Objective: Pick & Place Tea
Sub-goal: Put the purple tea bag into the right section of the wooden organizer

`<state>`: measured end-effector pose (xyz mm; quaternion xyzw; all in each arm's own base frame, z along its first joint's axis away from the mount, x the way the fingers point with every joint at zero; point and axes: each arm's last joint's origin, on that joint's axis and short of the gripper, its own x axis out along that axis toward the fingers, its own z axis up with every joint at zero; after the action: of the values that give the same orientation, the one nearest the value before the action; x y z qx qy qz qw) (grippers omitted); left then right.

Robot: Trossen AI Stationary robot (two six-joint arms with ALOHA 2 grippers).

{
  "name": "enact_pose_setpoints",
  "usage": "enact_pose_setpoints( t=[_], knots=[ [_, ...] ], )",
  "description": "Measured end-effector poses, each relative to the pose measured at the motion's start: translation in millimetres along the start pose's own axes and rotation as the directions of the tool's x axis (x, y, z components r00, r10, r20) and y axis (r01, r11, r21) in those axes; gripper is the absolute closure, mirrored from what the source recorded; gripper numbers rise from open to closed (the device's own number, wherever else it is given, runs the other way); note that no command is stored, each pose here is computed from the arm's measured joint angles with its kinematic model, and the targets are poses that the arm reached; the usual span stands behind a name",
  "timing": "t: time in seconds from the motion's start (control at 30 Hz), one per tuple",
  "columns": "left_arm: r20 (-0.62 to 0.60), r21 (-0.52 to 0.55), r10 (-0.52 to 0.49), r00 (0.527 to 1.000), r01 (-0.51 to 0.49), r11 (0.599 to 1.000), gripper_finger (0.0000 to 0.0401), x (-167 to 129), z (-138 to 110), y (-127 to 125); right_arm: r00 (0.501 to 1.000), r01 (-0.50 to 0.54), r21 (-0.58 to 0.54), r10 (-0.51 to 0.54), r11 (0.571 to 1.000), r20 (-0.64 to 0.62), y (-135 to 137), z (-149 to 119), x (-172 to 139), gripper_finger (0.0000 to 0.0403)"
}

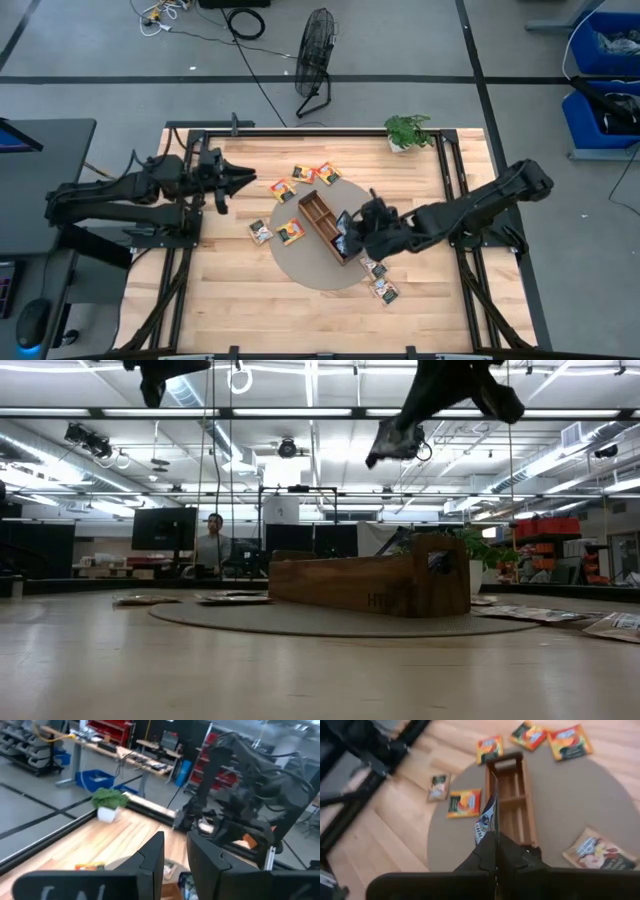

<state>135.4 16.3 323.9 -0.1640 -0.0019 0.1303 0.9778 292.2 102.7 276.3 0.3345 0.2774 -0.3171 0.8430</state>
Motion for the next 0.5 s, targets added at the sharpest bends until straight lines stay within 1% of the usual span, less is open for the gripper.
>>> enact_pose_setpoints(
  t=[0.2,0.5],
  knots=[
    [0.0,-0.015,0.018,1.0,-0.018,1.0,0.0316,-8.9,0.5,2.7,0.997,0.035,-0.06,-0.038,0.998,-0.061,5.9,-23.0,22.1,0.0403],
    [-0.03,-0.03,0.029,0.999,-0.03,0.999,0.0316,-8.3,-2.5,3.5,0.986,0.063,-0.163,-0.087,0.985,-0.145,8.2,-46.4,50.4,0.0403]
  ],
)
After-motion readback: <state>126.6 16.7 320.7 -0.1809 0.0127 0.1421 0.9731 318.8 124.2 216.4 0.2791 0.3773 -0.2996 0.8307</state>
